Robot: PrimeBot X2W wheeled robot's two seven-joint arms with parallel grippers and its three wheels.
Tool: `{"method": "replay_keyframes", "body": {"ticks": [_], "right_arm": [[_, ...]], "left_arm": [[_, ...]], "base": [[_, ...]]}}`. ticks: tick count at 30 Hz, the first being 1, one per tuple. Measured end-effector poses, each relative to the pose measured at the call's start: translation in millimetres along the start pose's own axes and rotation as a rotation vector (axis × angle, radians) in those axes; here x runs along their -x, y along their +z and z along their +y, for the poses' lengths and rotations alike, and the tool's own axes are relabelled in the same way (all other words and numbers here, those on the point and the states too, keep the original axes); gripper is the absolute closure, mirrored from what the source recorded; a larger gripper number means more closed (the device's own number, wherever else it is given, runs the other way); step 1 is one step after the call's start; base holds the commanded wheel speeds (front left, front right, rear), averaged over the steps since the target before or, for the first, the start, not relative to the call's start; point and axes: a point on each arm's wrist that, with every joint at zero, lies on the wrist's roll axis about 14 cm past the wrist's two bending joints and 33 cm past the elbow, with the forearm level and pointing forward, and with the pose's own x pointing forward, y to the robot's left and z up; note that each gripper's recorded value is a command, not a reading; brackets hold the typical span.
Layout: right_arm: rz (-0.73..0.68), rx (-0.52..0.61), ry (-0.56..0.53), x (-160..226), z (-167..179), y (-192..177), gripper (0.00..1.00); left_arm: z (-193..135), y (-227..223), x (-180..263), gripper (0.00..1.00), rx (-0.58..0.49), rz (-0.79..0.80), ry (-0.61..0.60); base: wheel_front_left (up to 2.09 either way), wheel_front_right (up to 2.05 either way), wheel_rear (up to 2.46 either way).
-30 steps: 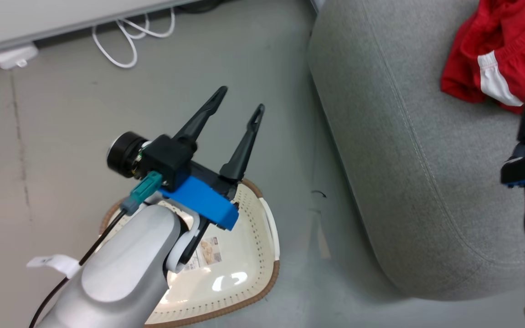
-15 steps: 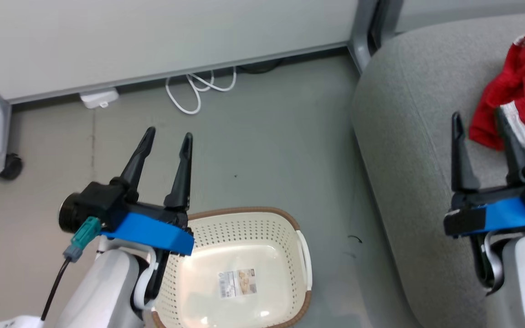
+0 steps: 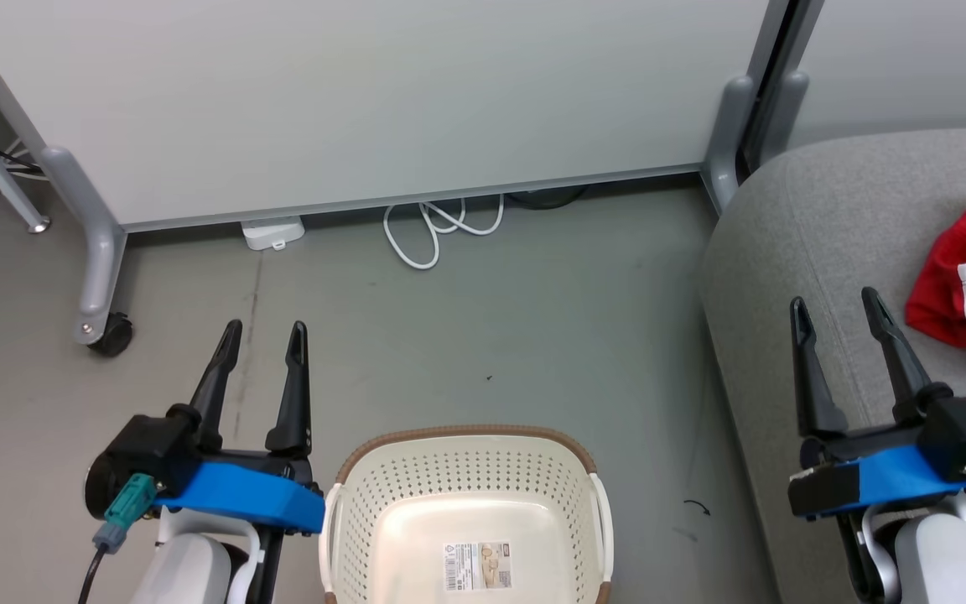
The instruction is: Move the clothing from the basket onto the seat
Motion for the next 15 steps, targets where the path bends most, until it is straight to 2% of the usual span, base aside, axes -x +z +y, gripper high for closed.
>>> {"method": "replay_keyframes", "body": {"ticks": [15], "right_arm": [[0.021,-0.022,-0.001,31.9,6.4,-2.3,0.0]], "left_arm": [[10.2,0.7,29.9,0.0,0.004,-0.008,0.07]], "base": [[0.0,0.0,0.0]]}}
